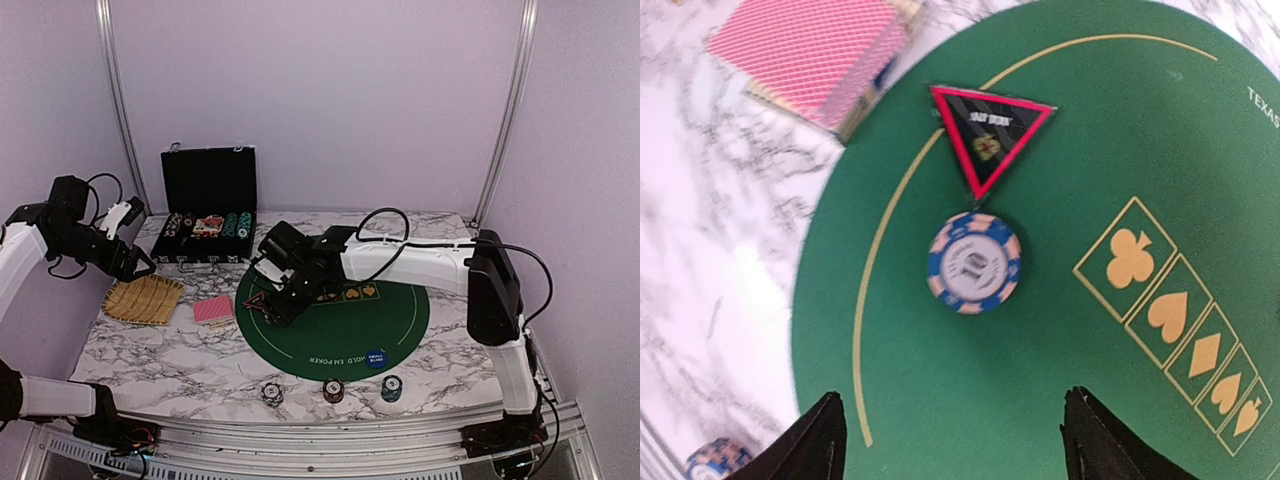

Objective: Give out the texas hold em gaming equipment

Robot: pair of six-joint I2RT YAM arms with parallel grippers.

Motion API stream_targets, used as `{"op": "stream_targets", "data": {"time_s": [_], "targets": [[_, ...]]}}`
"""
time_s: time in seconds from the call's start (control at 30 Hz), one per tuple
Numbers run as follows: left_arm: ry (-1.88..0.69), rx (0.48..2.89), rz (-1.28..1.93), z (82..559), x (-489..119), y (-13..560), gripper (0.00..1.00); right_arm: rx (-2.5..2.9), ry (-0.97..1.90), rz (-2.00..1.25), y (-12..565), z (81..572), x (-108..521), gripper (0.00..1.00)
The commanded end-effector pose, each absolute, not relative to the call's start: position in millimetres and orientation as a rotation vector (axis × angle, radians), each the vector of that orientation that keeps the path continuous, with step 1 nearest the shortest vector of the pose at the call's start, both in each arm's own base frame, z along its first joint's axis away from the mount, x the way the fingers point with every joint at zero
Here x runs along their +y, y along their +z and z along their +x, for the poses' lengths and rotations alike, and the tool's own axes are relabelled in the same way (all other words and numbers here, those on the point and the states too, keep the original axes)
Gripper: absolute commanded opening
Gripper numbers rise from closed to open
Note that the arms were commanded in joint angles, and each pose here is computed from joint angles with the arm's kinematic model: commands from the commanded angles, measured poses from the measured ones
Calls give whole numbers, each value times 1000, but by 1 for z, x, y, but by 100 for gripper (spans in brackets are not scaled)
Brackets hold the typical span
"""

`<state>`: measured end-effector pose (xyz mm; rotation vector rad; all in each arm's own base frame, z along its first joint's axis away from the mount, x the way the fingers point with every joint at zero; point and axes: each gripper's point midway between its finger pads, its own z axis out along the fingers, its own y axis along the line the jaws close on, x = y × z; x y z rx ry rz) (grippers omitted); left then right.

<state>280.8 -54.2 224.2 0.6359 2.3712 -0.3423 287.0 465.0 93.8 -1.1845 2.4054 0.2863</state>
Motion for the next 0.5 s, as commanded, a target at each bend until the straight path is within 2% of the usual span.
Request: {"op": "stream_targets", "data": {"time_s": [0.0,0.27,0.47], "targets": [[-380,2390,654,276,-57,218,99,2358,363,-1282,123,223,472,77],[-412,2388,650,278,-61,219,99,2351,444,-1482,108,142,480,88],[-398,2370,646,279,-60,226,99,2347,433,-1594,88,123,490,89]]}}
